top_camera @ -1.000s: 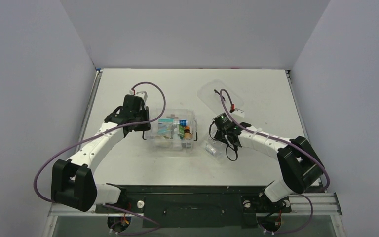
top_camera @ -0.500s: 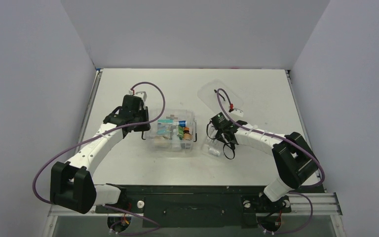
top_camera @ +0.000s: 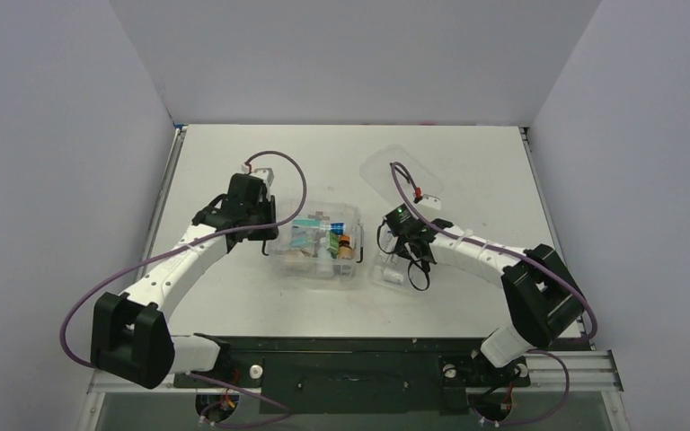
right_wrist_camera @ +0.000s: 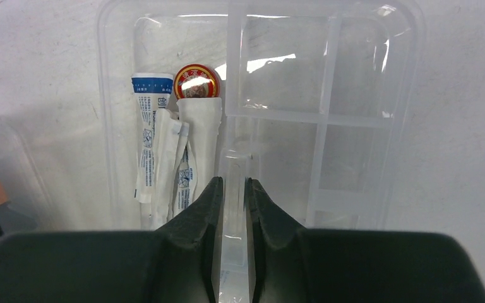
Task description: Organize the medicine kit
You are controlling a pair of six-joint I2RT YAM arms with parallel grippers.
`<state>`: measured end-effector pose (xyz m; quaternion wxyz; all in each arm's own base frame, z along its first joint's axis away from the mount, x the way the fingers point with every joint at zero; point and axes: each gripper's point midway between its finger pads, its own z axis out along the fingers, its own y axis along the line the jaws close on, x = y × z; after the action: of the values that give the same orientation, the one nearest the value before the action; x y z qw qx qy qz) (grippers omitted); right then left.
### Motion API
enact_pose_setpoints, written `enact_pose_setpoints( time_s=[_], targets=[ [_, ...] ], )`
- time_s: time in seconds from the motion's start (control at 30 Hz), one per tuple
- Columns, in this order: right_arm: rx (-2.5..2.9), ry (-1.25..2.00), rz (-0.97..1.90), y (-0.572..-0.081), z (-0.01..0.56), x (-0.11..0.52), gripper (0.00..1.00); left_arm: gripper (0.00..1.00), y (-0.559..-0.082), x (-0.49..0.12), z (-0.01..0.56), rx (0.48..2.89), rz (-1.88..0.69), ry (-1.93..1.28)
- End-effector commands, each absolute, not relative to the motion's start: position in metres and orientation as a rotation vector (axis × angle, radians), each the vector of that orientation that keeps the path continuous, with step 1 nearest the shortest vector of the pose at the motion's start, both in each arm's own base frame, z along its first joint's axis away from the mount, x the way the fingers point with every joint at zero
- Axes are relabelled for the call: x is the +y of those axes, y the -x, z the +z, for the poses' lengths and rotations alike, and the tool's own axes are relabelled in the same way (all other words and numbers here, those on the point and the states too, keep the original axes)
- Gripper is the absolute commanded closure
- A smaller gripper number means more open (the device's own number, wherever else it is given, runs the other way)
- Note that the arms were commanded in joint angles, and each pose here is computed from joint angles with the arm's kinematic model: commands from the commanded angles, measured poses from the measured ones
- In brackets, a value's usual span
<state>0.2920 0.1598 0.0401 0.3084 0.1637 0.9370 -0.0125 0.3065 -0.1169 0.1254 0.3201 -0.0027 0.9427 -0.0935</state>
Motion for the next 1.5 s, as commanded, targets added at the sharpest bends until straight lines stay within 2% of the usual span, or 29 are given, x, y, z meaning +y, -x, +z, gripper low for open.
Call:
enact_pose_setpoints(
  time_s=[0.0,0.23,0.57,1.17,1.23,1.47],
  targets=[
    [2.439,-0.287,-0.019,-0.295,0.071,0.157,1.00,1.00,-0.309,-0.142,0.133,2.442,-0.349,-0.079],
    [2.432,-0.164,-0.083,-0.288,0.094,0.135,1.00,1.00,-0.304,-0.152,0.119,2.490,-0.354,-0.129],
    [2.373,-0.143,-0.023,-0.282,0.138,0.097,1.00,1.00,-0.297,-0.173,0.103,2.546,-0.410,-0.214],
    [2.275,0.321,0.316,-0.263,0.221,0.142,1.00,0.98,-0.276,-0.227,0.080,2.626,-0.508,-0.485],
    [2.268,0.373,0.352,-0.262,0.225,0.150,1.00,0.96,-0.274,-0.234,0.081,2.621,-0.545,-0.502],
    [2.240,0.518,0.416,-0.263,0.236,0.174,1.00,0.76,-0.271,-0.241,0.082,2.624,-0.584,-0.504]
  ],
)
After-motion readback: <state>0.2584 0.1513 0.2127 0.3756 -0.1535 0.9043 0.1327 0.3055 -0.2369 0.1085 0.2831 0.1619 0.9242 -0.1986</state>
